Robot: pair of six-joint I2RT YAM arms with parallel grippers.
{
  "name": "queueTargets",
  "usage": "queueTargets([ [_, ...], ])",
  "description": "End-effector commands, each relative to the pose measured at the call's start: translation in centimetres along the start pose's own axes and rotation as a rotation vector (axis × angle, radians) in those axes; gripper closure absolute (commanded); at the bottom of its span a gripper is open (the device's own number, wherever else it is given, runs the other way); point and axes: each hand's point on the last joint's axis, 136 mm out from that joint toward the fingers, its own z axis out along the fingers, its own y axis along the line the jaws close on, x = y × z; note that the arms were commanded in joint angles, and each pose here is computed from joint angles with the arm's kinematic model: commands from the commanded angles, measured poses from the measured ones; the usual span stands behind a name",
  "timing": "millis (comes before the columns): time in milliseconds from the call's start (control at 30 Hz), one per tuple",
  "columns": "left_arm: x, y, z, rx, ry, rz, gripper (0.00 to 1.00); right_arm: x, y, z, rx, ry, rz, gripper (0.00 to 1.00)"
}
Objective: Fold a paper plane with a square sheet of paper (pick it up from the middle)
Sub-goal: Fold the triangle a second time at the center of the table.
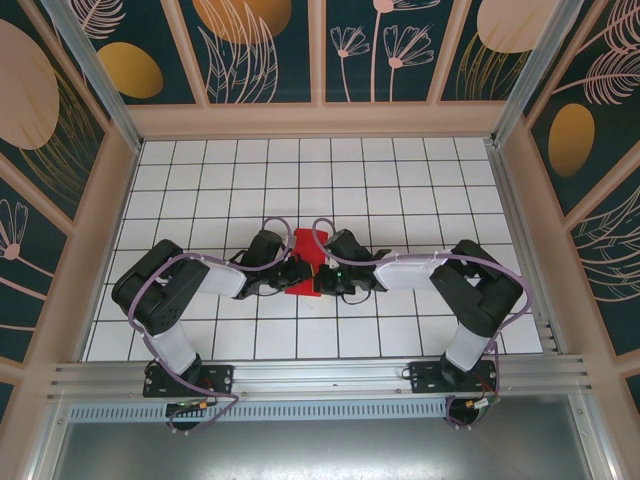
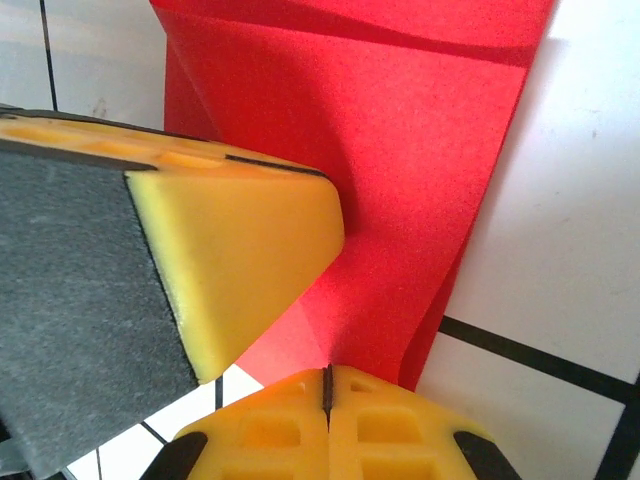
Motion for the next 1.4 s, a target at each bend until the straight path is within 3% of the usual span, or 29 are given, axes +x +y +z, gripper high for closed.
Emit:
queueTargets([
  [0, 1.6, 3.3, -0.2, -0.119, 0.034, -0.059, 0.95, 0.6, -0.8, 0.5, 0.008, 0.026, 0.000, 1.00],
  [500, 1.6, 3.9, -0.2, -0.145, 0.029, -0.067, 0.95, 1.7, -2.4, 0.9, 0.063, 0.066, 0.010, 1.00],
  [933, 1.8, 5.2, -0.3, -0.200, 0.027, -0.077, 0.96, 4.2, -3.6, -1.1, 0.089, 0.123, -0.005, 1.00],
  [1367, 1.5, 3.8, -0.2, -0.149, 0.030, -0.062, 0.96, -0.8, 1.0, -3.2, -0.008, -0.072, -0.053, 1.00],
])
